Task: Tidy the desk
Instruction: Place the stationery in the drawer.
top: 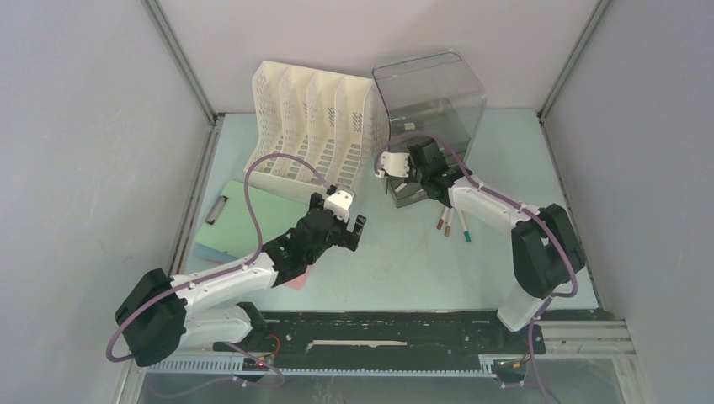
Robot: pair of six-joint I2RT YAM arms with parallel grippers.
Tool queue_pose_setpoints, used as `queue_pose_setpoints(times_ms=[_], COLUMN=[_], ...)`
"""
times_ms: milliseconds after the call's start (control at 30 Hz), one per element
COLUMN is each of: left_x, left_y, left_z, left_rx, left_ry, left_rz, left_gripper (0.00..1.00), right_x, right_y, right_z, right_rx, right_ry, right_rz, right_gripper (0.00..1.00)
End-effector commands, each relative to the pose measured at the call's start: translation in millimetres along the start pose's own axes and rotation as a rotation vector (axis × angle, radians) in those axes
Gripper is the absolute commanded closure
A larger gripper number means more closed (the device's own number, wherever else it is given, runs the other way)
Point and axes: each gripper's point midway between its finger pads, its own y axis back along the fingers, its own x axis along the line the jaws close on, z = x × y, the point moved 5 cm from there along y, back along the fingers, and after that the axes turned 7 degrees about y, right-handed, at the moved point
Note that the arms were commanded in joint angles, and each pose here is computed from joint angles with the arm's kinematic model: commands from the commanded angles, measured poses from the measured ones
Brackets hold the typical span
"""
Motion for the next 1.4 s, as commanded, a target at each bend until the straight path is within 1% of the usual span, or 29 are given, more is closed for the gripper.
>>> queue_pose_setpoints(times_ms=[0, 300, 433, 667, 733, 900, 1000, 1033, 1067, 1133, 1200, 1367], left_x=[0, -1, -1, -1, -2, -2, -2, -2, -3, -3, -3, -6], left_y=[0, 1, 1, 1, 0, -2, -2, -2, -2, -2, -3, -4], left_z=[28, 28, 29, 28, 28, 26, 26, 26, 26, 26, 25, 25], left_rx=[-0.074, -0.073, -0.074, -0.071, -0.068, -0.060, -0.059, -0.059, -0.059, -0.057, -0.055, -0.050], left_ry=[0.004, 0.005, 0.005, 0.005, 0.004, -0.001, -0.001, -0.001, -0.002, -0.002, -0.002, -0.001], left_rz=[0.015, 0.007, 0.007, 0.004, 0.003, 0.007, 0.006, 0.004, 0.002, 0.001, 0.000, -0.017], left_gripper=[0.00, 0.00, 0.00, 0.00, 0.00, 0.00, 0.00, 0.00, 0.00, 0.00, 0.00, 0.00], right_x=[-2, 10, 17, 37, 42, 52, 64, 68, 70, 73, 75, 93], right_y=[-2, 6, 17, 45, 55, 77, 86, 87, 87, 83, 77, 55], right_z=[7, 12, 16, 15, 14, 1, -9, -14, -23, -36, -58, -94], right_rx=[-0.005, -0.057, -0.120, -0.256, -0.325, -0.454, -0.495, -0.502, -0.499, -0.489, -0.423, -0.226], right_ry=[-0.016, -0.119, -0.207, -0.366, -0.436, -0.648, -0.751, -0.780, -0.812, -0.857, -0.890, -0.869], right_rz=[-0.035, 0.031, 0.079, 0.193, 0.249, 0.397, 0.492, 0.515, 0.526, 0.536, 0.516, 0.511], right_gripper=[0.99, 0.99, 0.98, 0.82, 0.78, 0.64, 0.57, 0.53, 0.49, 0.47, 0.45, 0.43])
